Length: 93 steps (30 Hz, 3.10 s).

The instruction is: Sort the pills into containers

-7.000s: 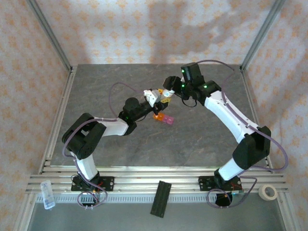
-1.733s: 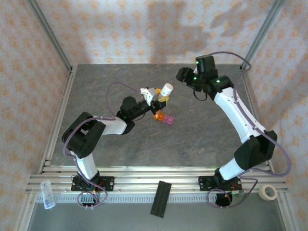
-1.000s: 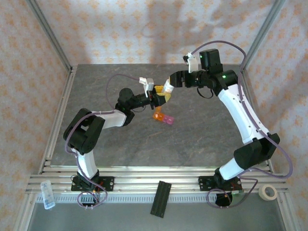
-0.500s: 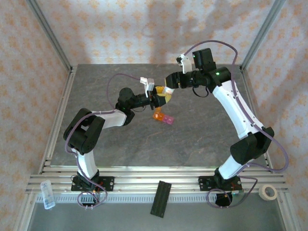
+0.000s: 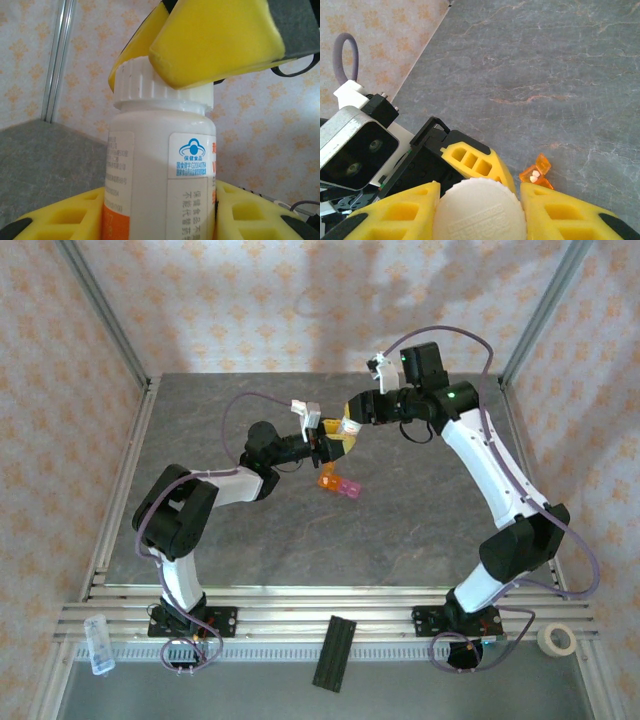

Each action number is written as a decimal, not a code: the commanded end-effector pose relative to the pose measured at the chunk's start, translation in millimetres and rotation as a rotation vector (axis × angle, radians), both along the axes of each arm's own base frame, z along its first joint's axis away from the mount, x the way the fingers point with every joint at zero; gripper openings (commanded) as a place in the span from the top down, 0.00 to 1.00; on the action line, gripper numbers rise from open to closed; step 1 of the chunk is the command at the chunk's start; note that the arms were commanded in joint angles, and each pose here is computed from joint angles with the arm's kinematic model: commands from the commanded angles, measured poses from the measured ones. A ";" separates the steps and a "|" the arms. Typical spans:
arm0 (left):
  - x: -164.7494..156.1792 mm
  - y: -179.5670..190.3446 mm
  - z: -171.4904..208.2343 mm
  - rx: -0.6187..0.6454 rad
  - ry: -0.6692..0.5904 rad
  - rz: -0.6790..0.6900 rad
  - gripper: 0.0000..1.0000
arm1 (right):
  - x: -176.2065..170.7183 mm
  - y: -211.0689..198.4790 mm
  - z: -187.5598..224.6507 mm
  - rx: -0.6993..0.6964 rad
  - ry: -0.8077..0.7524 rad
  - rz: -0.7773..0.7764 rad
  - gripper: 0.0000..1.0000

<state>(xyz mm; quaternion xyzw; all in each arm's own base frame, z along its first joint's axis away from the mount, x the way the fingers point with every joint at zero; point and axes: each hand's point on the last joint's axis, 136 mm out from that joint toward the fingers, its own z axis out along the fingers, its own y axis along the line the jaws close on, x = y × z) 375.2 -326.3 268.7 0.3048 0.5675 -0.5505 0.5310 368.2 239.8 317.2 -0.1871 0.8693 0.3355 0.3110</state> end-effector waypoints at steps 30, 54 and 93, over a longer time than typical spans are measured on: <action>10.1 6.8 5.7 0.061 -0.267 0.348 1.00 | 23.9 -29.9 5.1 0.090 0.039 -0.494 0.41; -5.8 -9.6 24.8 -0.037 -0.104 -0.014 1.00 | -10.5 -2.4 11.8 0.022 -0.002 0.049 0.35; 2.8 -9.5 12.6 0.109 -0.322 0.377 1.00 | 10.9 3.8 -62.1 0.019 0.146 -0.599 0.71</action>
